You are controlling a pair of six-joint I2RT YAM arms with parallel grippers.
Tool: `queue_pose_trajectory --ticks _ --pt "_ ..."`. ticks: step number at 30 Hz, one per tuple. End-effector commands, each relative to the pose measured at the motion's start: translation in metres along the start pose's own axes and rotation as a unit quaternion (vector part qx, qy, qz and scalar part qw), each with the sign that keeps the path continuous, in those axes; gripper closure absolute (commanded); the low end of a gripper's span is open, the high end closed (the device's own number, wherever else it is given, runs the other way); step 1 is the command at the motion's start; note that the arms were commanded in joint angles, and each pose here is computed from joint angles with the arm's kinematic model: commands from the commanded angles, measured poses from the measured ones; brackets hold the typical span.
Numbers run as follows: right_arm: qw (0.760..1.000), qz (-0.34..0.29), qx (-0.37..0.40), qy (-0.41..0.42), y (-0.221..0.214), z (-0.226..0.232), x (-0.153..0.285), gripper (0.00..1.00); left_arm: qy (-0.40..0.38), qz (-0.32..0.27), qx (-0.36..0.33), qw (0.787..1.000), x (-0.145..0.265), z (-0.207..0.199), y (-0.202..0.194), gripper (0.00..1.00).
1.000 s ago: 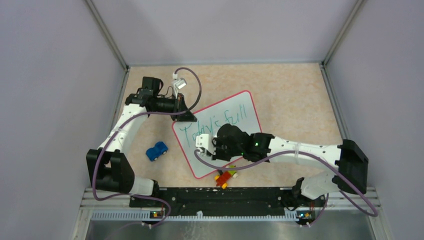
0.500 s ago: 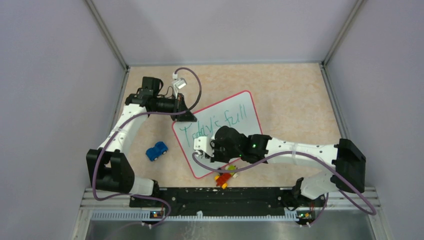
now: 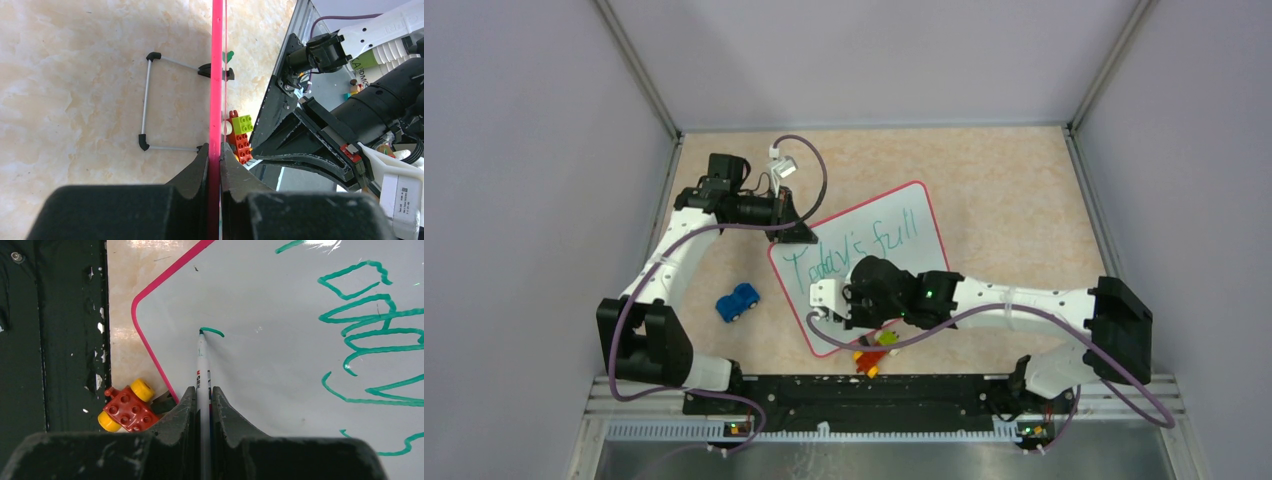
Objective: Write a sentence on the whiteboard
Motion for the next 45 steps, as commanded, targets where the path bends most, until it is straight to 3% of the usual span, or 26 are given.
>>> queue_pose_trajectory --ticks 1,26,45 --pt "0.999 0.015 0.014 -0.031 -0.009 -0.005 0.008 1.00 0.008 0.003 -0.005 1.000 0.000 0.000 -0.001 1.00" --pt "0.995 -0.018 -0.004 -0.100 0.015 -0.027 0.023 1.00 0.004 0.004 -0.001 1.000 0.000 0.000 -0.003 1.00" --pt "0.996 -0.029 -0.013 -0.086 0.031 -0.025 0.016 1.00 0.003 0.004 -0.003 1.000 0.000 -0.001 -0.004 1.00"
Point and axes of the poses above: each gripper's point midway between its finger pads, its own x axis back along the fingers, its own z axis along the line the jaws close on, y = z × x, the point moved 7 cm from there along x, back along the fingers, and after that the axes turned 15 degrees about -x, right-handed, at the moved point
